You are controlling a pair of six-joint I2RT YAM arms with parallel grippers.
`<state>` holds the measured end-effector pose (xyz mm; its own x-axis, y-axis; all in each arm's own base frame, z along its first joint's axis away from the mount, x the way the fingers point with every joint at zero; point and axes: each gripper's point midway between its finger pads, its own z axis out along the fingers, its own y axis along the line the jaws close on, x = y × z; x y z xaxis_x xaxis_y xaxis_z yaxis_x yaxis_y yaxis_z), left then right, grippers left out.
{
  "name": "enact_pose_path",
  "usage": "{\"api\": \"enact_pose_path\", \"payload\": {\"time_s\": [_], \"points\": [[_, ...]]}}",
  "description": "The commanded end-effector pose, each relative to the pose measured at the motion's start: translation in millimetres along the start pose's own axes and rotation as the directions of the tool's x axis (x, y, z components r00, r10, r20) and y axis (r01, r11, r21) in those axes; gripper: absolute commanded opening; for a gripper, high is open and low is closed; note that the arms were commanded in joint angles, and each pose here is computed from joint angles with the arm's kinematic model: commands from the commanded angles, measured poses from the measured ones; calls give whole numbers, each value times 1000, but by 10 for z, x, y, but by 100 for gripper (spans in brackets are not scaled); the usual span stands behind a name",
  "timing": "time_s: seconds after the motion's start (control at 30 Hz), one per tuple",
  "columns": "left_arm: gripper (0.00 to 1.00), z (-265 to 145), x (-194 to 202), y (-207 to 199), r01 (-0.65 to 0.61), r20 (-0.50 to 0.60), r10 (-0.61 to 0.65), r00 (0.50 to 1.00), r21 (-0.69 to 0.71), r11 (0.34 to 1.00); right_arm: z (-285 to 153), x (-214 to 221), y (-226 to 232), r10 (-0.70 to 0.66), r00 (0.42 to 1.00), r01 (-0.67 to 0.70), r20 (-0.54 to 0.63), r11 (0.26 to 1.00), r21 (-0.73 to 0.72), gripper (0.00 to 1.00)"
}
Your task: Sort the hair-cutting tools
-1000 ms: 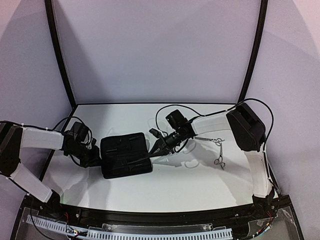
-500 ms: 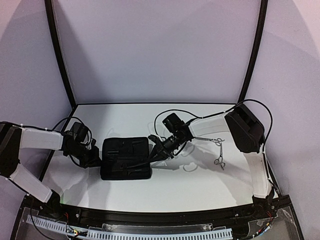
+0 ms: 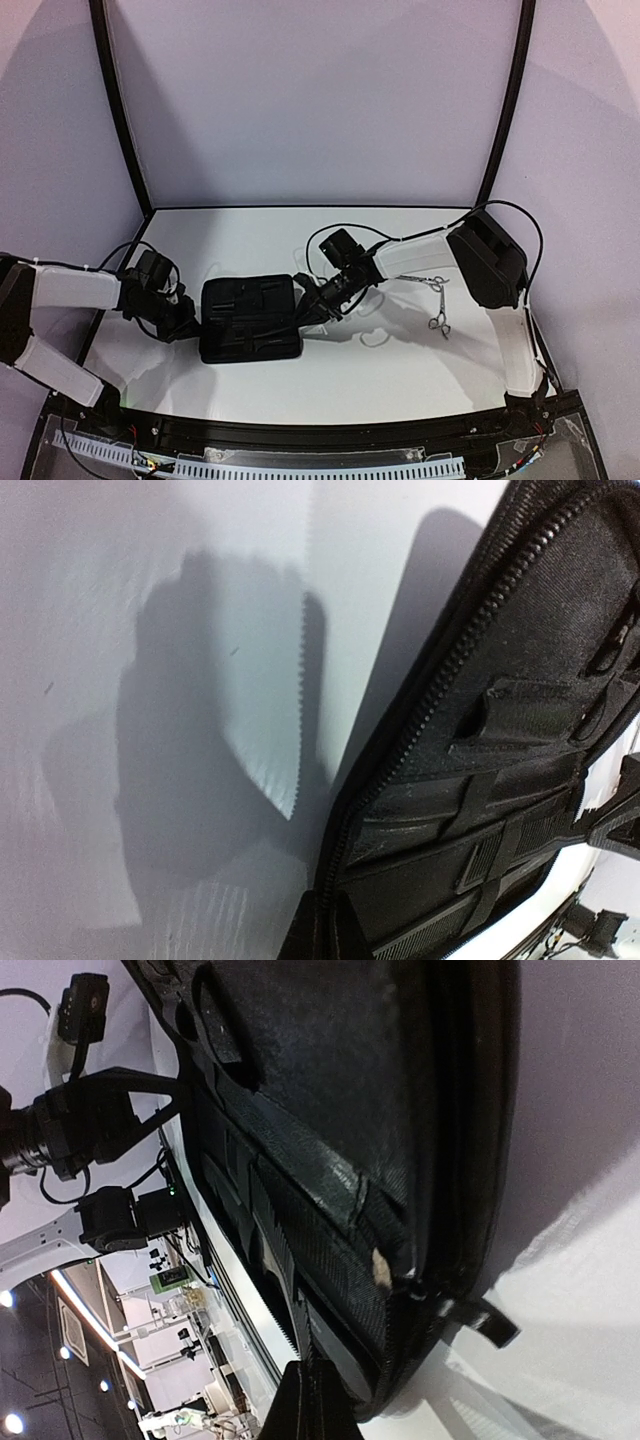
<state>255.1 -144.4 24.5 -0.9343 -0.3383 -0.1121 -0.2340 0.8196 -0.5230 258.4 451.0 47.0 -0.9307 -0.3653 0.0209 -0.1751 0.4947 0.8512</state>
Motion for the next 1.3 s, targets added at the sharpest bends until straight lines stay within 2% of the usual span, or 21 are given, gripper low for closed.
{"api": "enact_pose_path", "payload": {"time_s": [0.0,0.37,0.87,1.27], "points": [[1,-105,-18,-92,56,71,-59,996,48,997,228,100,-195,74,997,-73,-10,996,48,0],[1,-223,109,-101,90,135,-101,986,86,992,374,132,-268,78,997,-75,-30,994,81,0],[1,-163,96,-207,70,143,-86,986,115,991,590,129,-145,42,996,-36,-76,996,78,0],[1,-161,99,-236,46,150,-64,987,120,992,760,156,31,-40,992,47,-116,997,61,0]]}}
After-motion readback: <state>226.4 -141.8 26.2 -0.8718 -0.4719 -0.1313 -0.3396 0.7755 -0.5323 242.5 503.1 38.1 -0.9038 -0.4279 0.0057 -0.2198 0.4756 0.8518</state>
